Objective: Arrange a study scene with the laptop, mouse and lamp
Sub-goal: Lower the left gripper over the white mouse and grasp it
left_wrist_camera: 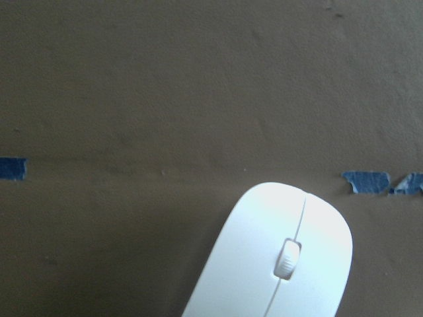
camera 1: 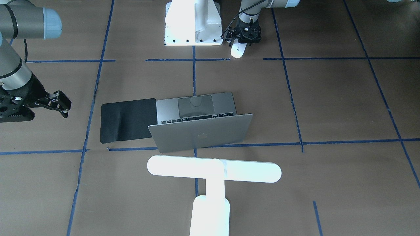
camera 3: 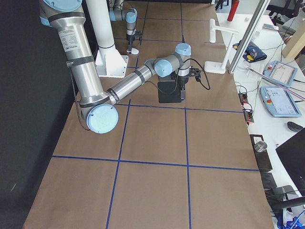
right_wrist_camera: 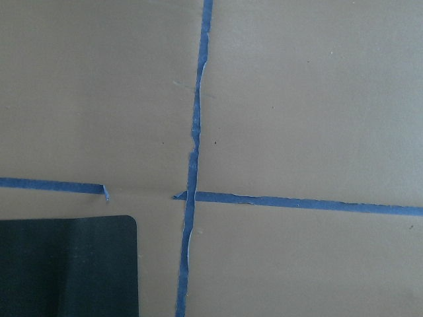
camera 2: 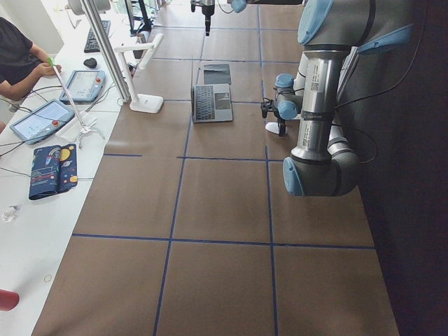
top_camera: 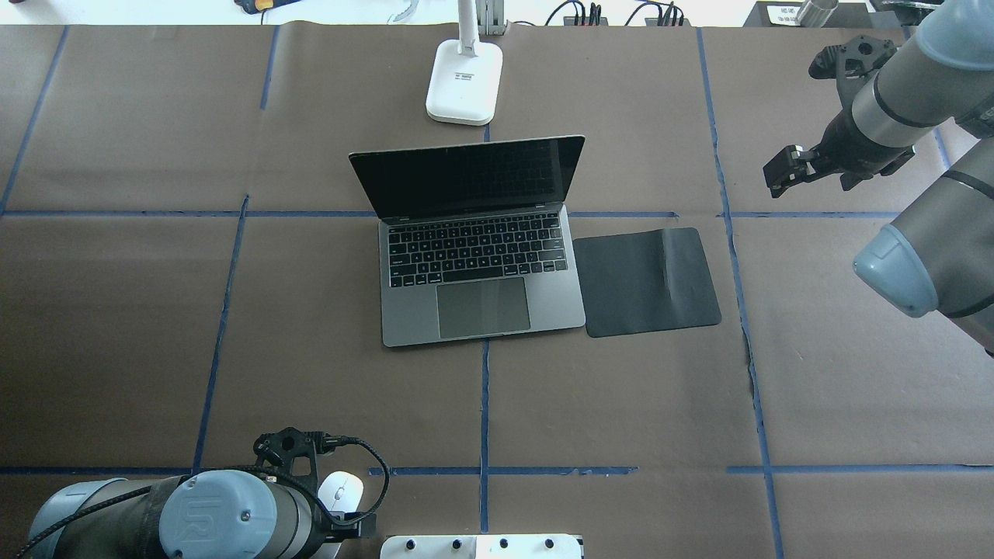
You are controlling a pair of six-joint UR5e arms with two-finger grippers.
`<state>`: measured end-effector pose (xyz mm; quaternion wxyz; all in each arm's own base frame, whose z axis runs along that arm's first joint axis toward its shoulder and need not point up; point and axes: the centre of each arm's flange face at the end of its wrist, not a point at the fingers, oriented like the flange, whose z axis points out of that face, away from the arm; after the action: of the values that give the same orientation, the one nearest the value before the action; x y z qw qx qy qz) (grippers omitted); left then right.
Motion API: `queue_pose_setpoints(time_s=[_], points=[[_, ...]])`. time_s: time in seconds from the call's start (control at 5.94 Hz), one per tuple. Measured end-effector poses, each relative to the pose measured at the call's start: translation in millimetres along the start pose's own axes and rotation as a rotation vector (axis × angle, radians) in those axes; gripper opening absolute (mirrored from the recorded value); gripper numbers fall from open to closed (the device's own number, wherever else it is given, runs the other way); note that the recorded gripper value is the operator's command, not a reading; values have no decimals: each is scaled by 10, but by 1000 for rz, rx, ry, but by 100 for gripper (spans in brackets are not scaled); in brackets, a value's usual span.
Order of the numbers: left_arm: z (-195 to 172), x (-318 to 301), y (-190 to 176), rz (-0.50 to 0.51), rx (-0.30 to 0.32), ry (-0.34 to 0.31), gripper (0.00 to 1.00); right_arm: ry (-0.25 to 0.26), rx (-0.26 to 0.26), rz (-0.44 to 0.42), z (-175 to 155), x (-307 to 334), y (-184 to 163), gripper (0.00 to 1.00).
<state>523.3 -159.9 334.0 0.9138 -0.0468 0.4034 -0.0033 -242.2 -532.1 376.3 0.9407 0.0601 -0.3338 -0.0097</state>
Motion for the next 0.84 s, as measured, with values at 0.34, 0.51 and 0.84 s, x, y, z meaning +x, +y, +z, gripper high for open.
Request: queue_pose_setpoints(time_s=[0.34,0.51,0.84], points=[[-36,56,6,1,-1,12,8,1,1,3,-4,9,-7,100],[-64,71,-7,-1,1,17,4,1,1,3,-3,12,-10,100],[-260,84,-128,-17,19,40,2,1,4,5,-18,23,-21,100]])
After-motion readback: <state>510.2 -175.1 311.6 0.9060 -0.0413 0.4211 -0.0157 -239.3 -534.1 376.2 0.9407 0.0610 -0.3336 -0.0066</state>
